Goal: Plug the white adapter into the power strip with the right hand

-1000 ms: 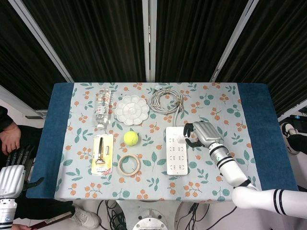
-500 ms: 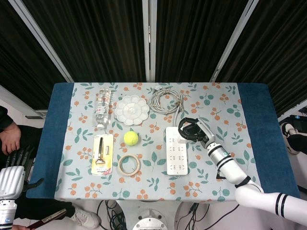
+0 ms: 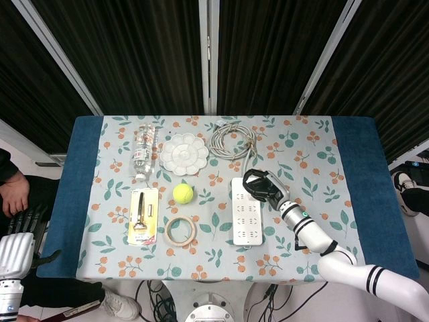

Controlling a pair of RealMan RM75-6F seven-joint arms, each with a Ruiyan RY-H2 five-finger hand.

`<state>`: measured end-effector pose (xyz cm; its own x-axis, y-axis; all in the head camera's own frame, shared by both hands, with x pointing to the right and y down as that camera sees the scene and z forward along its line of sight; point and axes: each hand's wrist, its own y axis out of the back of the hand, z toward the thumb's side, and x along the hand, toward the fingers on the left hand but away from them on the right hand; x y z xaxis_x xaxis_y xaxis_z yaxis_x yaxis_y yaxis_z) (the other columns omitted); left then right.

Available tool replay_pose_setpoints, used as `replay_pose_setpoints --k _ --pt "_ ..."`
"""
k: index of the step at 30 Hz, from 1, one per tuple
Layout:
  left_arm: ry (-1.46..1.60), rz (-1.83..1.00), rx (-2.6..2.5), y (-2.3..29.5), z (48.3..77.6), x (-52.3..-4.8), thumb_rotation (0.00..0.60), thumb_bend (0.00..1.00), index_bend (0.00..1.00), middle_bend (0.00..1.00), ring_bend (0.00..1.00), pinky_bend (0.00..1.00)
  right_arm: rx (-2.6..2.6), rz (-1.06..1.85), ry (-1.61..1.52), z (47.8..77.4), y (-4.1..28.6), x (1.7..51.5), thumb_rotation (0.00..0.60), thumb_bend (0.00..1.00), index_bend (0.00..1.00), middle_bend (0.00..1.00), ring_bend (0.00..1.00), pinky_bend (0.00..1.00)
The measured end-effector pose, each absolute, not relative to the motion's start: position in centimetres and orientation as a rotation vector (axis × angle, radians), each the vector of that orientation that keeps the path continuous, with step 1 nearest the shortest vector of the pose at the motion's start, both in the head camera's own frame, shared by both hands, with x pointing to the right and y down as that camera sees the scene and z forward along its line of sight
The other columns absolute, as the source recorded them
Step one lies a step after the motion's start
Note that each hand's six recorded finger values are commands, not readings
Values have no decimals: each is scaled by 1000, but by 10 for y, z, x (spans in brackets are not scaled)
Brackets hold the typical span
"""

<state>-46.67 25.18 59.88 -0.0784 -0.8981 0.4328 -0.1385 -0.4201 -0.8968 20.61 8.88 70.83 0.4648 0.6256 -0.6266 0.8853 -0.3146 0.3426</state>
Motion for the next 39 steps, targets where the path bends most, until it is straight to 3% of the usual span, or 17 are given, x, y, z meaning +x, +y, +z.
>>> replay_pose_setpoints --k 39 --pt "1147 -1564 -1585 255 605 -470 600 70 0 11 0 0 2131 -582 1188 726 97 173 600 907 1000 954 1000 1000"
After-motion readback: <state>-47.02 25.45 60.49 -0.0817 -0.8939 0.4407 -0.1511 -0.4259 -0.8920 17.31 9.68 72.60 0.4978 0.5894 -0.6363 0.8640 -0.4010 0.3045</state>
